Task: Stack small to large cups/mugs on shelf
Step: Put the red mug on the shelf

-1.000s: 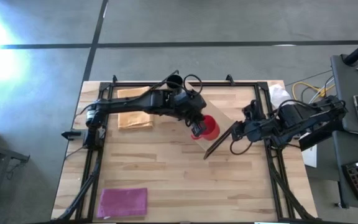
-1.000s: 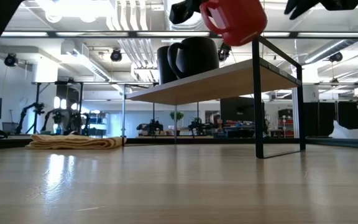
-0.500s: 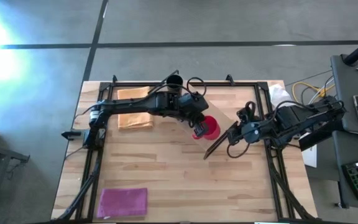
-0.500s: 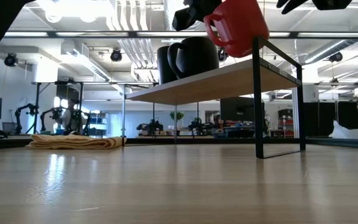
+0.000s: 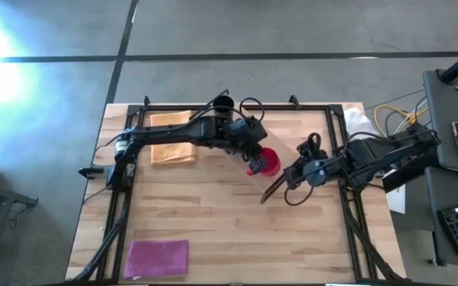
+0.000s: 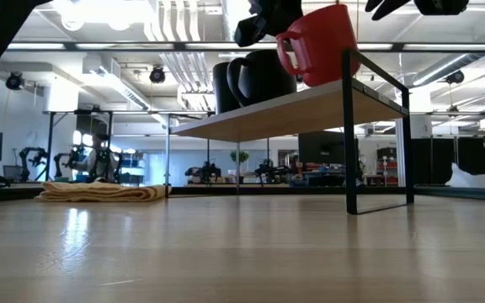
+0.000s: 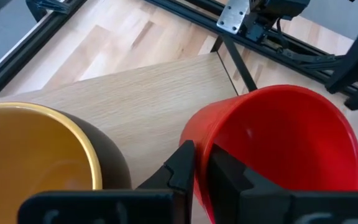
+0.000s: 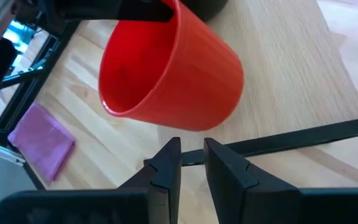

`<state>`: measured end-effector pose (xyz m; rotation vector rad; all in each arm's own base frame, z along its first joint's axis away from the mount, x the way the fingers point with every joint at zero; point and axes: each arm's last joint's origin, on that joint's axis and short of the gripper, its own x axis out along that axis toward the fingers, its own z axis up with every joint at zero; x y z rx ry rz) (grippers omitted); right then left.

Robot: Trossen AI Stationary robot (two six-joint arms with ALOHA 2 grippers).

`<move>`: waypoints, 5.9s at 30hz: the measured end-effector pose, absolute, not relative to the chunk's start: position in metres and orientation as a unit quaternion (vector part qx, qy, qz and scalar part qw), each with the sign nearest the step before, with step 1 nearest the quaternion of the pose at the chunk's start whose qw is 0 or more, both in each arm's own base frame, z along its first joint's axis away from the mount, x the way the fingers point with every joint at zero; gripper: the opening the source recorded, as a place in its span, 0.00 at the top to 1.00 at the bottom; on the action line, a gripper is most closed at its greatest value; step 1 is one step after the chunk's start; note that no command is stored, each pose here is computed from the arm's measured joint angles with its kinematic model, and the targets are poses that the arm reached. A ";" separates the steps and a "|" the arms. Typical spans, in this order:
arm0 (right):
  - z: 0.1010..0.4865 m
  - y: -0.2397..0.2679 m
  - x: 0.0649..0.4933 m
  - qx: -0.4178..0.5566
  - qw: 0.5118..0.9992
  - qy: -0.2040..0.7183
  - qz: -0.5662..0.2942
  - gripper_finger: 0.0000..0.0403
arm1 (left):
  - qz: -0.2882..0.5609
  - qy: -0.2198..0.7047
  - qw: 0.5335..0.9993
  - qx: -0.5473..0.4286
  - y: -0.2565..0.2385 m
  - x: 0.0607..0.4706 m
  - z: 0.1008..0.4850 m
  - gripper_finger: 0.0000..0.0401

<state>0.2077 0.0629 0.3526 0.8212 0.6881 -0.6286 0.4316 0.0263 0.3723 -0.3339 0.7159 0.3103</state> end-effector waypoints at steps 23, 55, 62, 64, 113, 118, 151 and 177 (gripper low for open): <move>0.351 0.063 0.210 0.381 0.814 0.317 -0.304 0.84 | 0.134 0.338 0.920 -0.144 0.026 0.435 0.372 0.95; 0.349 0.062 0.207 0.373 0.811 0.327 -0.311 0.84 | 0.142 0.336 0.918 -0.155 0.026 0.437 0.366 0.76; 0.349 0.062 0.207 0.373 0.811 0.327 -0.310 0.84 | 0.153 0.330 0.920 -0.148 0.027 0.436 0.369 0.76; 0.349 0.062 0.207 0.373 0.811 0.327 -0.310 0.84 | 0.155 0.327 0.921 -0.146 0.027 0.435 0.371 0.76; 0.350 0.062 0.207 0.371 0.814 0.313 -0.318 0.84 | 0.140 0.336 0.924 -0.115 -0.032 0.407 0.360 0.76; 0.350 0.063 0.207 0.370 0.814 0.313 -0.318 0.84 | 0.134 0.338 0.924 -0.116 -0.032 0.413 0.353 0.76; 0.345 0.065 0.209 0.384 0.798 0.341 -0.317 0.84 | 0.177 0.300 0.931 -0.106 -0.028 0.380 0.386 0.76; 0.323 0.064 0.235 0.360 0.783 0.363 -0.354 0.84 | 0.215 0.320 0.917 -0.107 -0.034 0.331 0.407 0.76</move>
